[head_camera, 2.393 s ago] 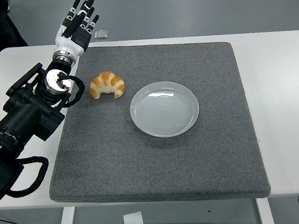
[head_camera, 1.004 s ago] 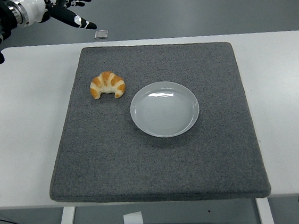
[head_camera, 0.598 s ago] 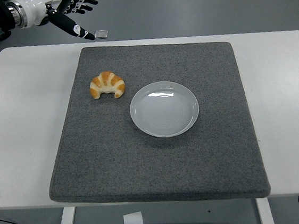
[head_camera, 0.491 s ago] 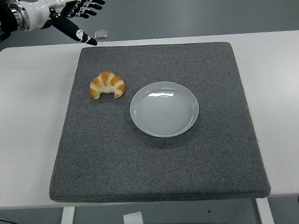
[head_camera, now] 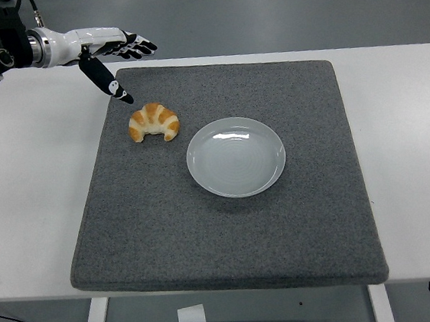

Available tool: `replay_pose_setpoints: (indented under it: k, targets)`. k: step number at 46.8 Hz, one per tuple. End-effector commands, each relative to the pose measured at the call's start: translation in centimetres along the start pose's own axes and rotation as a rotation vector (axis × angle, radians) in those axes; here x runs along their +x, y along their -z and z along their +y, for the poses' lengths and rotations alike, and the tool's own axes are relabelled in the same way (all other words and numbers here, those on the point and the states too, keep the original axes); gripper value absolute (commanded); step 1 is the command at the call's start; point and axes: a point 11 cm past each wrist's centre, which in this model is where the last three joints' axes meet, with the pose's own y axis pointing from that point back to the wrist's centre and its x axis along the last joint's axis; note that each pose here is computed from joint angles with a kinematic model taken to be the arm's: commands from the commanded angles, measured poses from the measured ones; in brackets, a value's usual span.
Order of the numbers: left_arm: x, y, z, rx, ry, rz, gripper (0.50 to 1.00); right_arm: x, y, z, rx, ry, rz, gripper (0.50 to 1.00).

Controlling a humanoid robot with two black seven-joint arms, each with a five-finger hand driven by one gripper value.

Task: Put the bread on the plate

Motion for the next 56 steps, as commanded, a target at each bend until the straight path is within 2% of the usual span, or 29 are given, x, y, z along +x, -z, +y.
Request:
replay_pose_setpoints:
  k: [1,8,25,31,50,56]
  targets:
    - [-0.3,0.1,-0.1,0.006,0.006,-0.047,1.000,0.0,0.0,0.0,0.000,0.000,-0.001,0.932]
    - [-1.2,0.8,-0.7,0.027,0.005,-0.112,1.000,-0.1,0.0,0.0,0.000,0.001,-0.001,0.932]
    - [-4.2,2.0,-2.8,0.038,0.010,-0.107,1.000,-0.1,0.0,0.0,0.000,0.002,0.001,0.932]
    - [-4.3,2.4,-3.0,0.045,-0.011,-0.111,1.000,0.0,0.0,0.0,0.000,0.000,-0.001,0.932]
    - [-5.5,1.9,-5.4,0.049,-0.024,-0.126,0.999,0.0,0.0,0.0,0.000,0.000,-0.001,0.932]
    - [-5.7,1.9,-5.6,0.048,-0.024,-0.128,0.999,0.0,0.0,0.0,0.000,0.000,-0.001,0.932]
